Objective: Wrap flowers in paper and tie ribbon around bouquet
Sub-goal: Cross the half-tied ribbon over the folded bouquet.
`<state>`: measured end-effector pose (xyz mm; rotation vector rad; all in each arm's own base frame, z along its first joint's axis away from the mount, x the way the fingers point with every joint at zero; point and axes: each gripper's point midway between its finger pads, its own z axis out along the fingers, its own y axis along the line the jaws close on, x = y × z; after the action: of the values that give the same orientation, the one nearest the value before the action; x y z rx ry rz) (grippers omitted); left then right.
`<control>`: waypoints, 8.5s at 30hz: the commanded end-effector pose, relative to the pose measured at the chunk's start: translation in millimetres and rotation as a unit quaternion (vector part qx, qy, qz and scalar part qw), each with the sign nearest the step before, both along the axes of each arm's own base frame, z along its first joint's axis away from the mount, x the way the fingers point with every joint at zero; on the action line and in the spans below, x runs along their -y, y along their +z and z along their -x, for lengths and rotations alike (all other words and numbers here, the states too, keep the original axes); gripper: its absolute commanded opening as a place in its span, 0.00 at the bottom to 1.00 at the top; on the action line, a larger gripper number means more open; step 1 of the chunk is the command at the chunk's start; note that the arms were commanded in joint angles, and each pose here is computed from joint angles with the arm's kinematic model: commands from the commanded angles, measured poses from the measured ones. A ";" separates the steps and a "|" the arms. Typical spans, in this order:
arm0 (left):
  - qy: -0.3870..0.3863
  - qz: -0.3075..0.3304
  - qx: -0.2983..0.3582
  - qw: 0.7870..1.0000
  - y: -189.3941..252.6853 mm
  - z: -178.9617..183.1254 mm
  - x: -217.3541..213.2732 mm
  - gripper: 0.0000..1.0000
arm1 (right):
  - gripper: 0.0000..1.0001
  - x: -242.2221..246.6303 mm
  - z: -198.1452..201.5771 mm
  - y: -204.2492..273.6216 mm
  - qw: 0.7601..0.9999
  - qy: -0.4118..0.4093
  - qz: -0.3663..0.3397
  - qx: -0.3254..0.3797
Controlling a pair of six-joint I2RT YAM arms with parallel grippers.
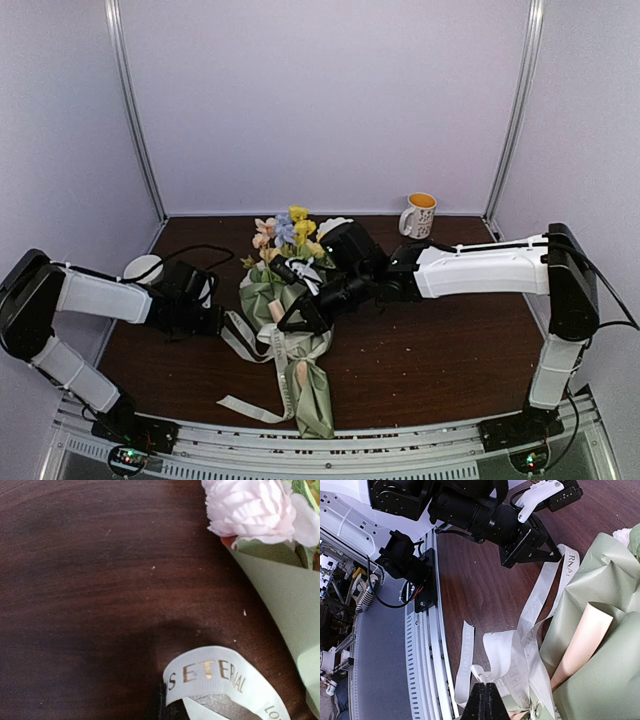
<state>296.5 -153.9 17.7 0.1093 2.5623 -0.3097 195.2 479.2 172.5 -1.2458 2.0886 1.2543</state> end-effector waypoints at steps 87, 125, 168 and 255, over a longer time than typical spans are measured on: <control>-0.504 -0.106 0.268 0.814 204.0 102.8 297.3 0.54 | 0.00 16.2 -65.3 7.3 0.993 -0.104 0.040 0.033; -0.729 -0.233 0.161 0.624 109.3 190.4 284.5 0.98 | 0.00 18.0 -66.1 3.4 0.993 -0.104 0.048 0.036; -0.659 -0.064 0.294 0.690 196.0 182.3 312.4 0.98 | 0.00 20.4 -64.7 8.7 0.993 -0.107 0.044 0.035; -0.348 0.166 0.277 0.880 134.3 89.6 151.7 0.00 | 0.46 49.1 -27.7 -55.5 0.974 -0.178 0.139 -0.024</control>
<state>204.1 -303.4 139.9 0.8869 1.8346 -0.8224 213.4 425.9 112.7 -0.8958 2.4679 0.9322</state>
